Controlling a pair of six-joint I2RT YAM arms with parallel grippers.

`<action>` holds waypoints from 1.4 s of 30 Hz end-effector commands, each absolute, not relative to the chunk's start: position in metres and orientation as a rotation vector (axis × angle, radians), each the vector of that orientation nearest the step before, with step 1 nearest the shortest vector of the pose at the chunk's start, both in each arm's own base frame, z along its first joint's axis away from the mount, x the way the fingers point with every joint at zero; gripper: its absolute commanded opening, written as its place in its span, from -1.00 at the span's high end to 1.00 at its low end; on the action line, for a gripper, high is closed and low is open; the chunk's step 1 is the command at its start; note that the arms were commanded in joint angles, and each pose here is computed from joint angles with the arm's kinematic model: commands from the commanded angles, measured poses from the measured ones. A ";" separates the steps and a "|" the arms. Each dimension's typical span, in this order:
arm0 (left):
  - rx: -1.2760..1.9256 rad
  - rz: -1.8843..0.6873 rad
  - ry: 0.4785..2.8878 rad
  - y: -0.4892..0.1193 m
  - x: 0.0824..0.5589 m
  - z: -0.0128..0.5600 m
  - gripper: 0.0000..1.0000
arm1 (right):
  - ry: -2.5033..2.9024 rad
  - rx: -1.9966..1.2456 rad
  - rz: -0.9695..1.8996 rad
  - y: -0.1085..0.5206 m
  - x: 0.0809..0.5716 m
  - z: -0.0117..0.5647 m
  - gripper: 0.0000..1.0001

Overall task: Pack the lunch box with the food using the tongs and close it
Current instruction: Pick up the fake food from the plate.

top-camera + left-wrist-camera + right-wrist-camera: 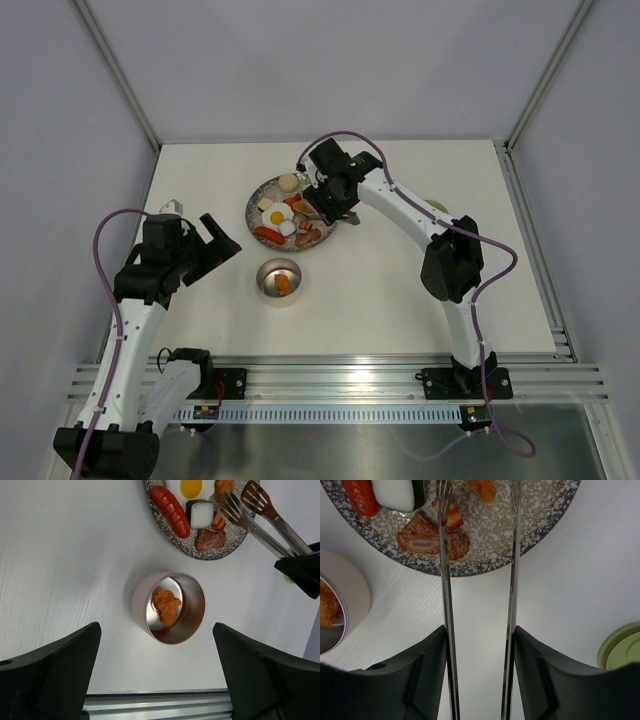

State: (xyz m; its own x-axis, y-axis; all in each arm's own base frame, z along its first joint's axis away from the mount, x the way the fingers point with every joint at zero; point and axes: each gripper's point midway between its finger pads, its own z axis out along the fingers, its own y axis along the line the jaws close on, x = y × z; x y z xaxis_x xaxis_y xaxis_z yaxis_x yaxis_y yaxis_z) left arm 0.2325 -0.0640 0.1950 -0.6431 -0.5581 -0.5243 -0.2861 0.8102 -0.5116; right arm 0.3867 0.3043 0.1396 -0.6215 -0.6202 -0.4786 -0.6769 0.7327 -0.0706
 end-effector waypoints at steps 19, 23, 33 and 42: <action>-0.603 -0.509 2.253 -0.063 0.241 0.200 -0.98 | 2.372 -0.979 0.103 0.318 0.415 0.140 -0.15; -0.603 -0.514 2.262 -0.064 0.241 0.198 -0.98 | 2.378 -0.973 0.085 0.314 0.414 0.139 0.00; -0.601 -0.524 2.262 -0.065 0.241 0.196 -0.98 | 2.371 -0.913 0.059 0.294 0.398 0.157 0.42; -0.598 -0.533 2.270 -0.067 0.240 0.193 -0.98 | 2.309 -0.792 0.083 0.286 0.394 0.188 0.55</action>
